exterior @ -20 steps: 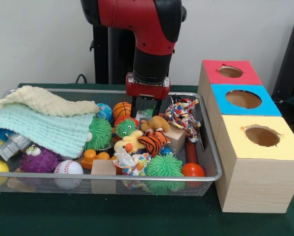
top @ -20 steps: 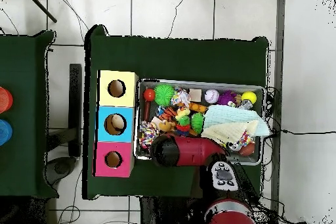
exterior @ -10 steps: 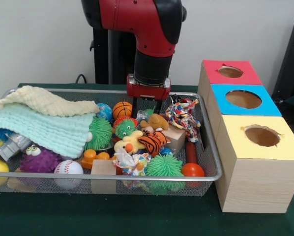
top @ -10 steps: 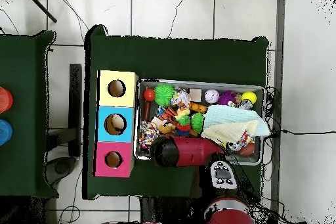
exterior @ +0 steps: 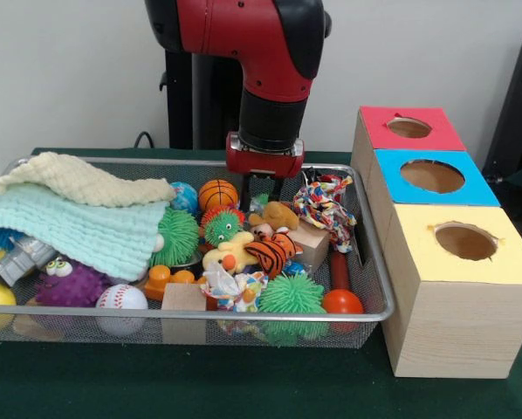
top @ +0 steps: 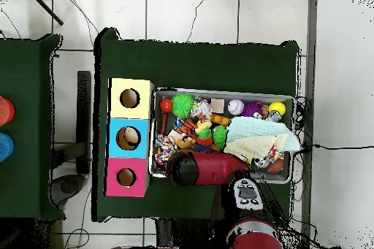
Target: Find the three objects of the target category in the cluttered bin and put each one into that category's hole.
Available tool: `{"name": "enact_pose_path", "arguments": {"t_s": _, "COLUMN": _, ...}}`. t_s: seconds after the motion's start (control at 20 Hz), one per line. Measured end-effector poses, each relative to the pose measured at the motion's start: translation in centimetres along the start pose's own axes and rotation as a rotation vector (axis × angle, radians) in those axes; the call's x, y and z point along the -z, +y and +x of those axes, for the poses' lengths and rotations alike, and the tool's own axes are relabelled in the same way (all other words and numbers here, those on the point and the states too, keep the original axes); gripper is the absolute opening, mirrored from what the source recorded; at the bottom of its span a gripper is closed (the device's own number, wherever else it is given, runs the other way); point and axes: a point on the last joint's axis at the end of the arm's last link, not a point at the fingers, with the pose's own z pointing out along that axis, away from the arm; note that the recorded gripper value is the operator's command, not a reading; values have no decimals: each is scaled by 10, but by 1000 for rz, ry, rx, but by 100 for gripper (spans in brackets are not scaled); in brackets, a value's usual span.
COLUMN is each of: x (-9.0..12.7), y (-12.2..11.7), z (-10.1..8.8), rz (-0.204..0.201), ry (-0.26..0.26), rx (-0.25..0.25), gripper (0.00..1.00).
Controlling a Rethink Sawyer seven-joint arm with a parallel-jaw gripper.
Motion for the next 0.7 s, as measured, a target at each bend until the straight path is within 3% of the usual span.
{"name": "enact_pose_path", "arguments": {"t_s": 0.7, "x": -5, "y": 5, "z": 3, "rz": 11, "ry": -19, "rx": 18, "gripper": 0}}
